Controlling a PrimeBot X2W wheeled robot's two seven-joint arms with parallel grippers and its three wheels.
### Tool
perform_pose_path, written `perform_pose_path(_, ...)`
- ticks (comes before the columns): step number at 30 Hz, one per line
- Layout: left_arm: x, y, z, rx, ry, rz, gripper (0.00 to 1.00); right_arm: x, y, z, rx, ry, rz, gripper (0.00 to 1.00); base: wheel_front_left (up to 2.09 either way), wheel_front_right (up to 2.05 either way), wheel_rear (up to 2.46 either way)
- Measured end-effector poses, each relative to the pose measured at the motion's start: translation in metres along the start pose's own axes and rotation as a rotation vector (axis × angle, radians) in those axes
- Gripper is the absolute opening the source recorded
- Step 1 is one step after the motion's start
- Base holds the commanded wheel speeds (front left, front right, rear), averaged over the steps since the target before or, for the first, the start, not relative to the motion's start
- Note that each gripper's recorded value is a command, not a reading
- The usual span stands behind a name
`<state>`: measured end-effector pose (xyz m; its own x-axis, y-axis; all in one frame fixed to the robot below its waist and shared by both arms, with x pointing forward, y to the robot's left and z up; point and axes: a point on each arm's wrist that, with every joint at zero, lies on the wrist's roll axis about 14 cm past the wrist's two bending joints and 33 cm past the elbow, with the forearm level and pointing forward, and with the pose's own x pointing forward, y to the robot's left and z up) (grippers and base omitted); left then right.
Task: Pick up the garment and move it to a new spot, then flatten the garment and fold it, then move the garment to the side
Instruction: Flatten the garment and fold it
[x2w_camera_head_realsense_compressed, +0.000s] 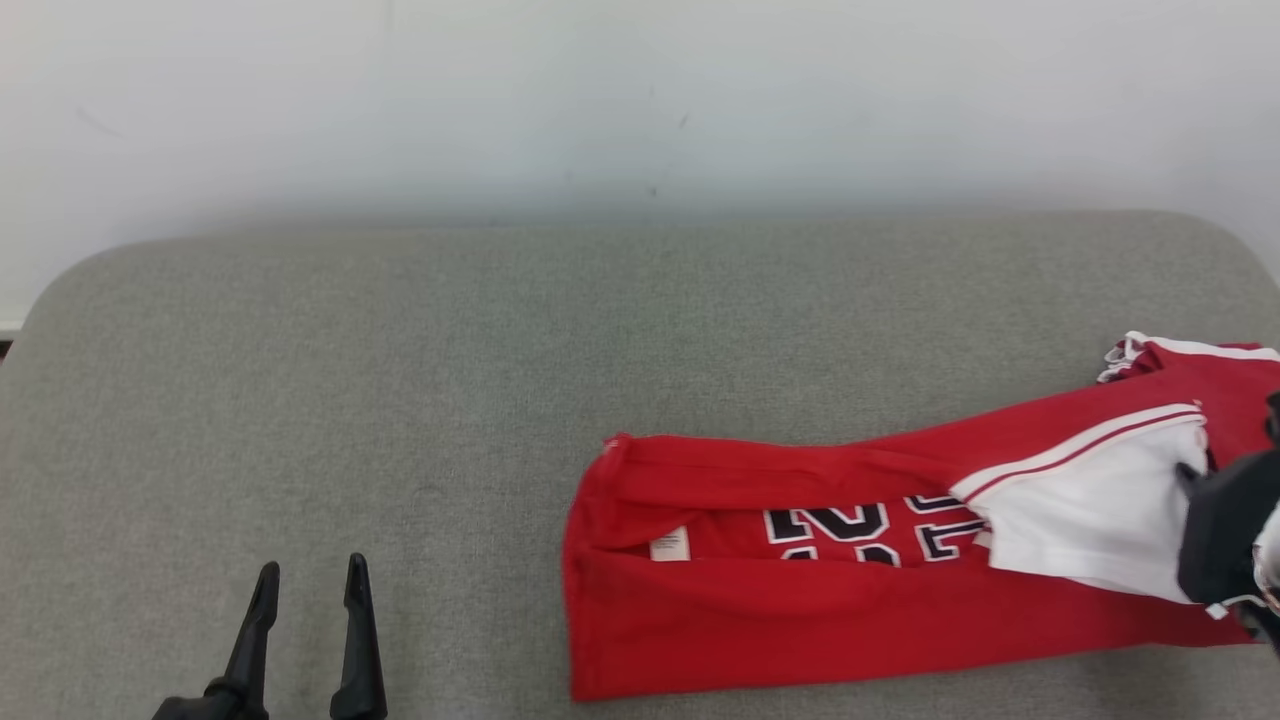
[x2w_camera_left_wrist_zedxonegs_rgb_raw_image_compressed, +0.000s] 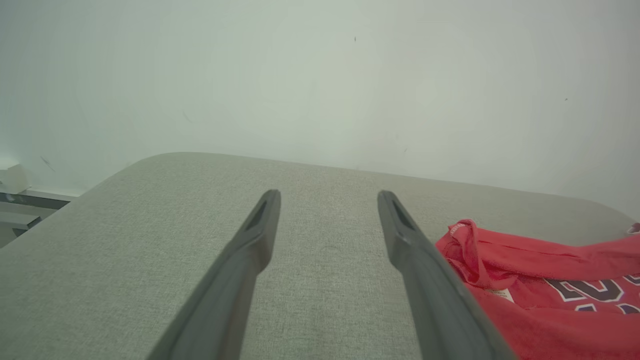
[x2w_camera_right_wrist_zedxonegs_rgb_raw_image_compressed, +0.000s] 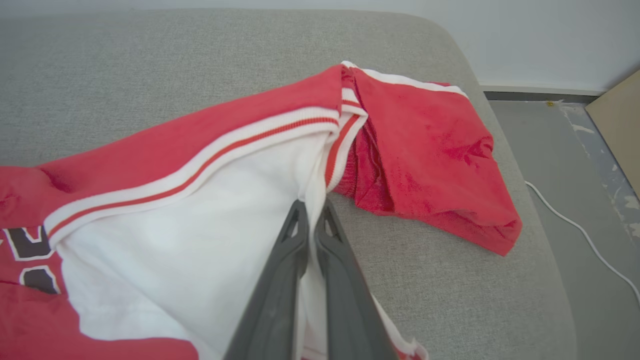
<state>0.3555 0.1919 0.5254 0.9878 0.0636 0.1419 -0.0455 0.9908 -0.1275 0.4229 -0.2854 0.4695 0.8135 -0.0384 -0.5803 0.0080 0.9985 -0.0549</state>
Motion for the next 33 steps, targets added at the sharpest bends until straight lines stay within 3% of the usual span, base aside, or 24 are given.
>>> perform_pose_path(6,-0.005,-0.006,0.006,-0.008,-0.018,-0.013,1.0,-0.031,-0.039,0.012,-0.06,-0.032,-0.127,0.0,0.0,0.0,0.0)
perform_pose_path(9,-0.006,-0.007,0.008,-0.009,-0.024,-0.018,1.0,-0.041,-0.033,0.022,-0.083,-0.061,-0.133,0.0,0.0,0.0,0.0)
perform_pose_path(14,-0.007,-0.009,0.009,-0.009,-0.027,-0.021,1.0,-0.044,0.007,0.027,-0.134,-0.074,-0.048,0.0,0.0,0.0,0.0)
perform_pose_path(25,-0.012,-0.006,0.008,-0.009,-0.019,-0.01,1.0,-0.024,0.132,0.01,-0.284,0.011,0.252,0.0,0.0,0.0,0.0)
perform_pose_path(33,-0.017,0.003,0.006,-0.011,-0.01,0.024,1.0,-0.01,0.212,0.003,-0.33,0.038,0.427,0.0,0.0,0.0,0.0)
